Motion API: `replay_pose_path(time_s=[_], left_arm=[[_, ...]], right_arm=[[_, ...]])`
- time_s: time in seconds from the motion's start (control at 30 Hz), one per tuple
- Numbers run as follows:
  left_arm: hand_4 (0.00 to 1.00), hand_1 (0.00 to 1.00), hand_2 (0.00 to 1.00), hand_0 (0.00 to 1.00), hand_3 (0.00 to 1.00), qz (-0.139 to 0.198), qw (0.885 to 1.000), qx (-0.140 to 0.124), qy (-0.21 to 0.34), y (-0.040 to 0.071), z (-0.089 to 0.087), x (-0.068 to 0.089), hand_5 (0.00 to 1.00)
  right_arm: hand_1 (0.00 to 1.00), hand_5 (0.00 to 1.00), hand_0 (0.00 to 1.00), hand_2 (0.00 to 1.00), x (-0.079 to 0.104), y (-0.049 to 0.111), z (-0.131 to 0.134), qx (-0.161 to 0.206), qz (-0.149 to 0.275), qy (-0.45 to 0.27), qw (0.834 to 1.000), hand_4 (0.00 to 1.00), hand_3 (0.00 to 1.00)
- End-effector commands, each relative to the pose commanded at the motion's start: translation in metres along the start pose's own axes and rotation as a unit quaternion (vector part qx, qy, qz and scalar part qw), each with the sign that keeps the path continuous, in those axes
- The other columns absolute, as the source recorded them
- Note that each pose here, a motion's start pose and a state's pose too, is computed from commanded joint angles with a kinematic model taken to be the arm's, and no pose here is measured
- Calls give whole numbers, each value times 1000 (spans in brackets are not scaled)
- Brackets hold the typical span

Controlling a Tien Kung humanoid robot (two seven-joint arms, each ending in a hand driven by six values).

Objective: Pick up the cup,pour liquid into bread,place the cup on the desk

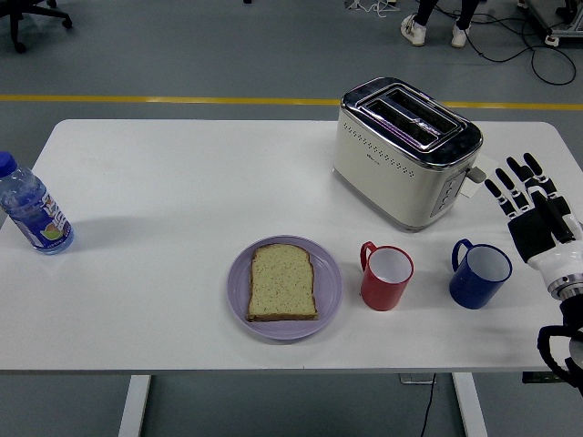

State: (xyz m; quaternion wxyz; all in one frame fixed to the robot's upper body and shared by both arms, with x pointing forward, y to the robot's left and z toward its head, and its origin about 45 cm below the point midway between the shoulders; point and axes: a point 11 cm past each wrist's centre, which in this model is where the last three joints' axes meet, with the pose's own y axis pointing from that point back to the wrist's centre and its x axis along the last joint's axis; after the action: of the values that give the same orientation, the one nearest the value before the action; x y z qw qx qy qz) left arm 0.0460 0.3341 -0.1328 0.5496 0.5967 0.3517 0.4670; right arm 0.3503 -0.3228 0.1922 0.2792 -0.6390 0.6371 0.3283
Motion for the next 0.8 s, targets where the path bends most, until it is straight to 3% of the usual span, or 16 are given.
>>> replay_pose_path(time_s=[0.1, 0.43, 0.8], left_arm=[[324, 644, 657, 635, 550, 0, 1000, 0, -1, 0, 0, -1, 838], [321, 646, 656, 634, 553, -2, 1000, 3, -3, 0, -3, -2, 835], [321, 645, 657, 635, 551, -4, 1000, 7, -5, 0, -8, -4, 835]], right_arm=[[570, 104, 657, 645, 6, 0, 0, -2, 18, -46, 999, 605, 608], [564, 104, 655, 643, 14, 0, 1, 11, 34, -87, 996, 611, 607], [552, 118, 635, 634, 36, 4, -1, 41, 75, -120, 989, 590, 603]])
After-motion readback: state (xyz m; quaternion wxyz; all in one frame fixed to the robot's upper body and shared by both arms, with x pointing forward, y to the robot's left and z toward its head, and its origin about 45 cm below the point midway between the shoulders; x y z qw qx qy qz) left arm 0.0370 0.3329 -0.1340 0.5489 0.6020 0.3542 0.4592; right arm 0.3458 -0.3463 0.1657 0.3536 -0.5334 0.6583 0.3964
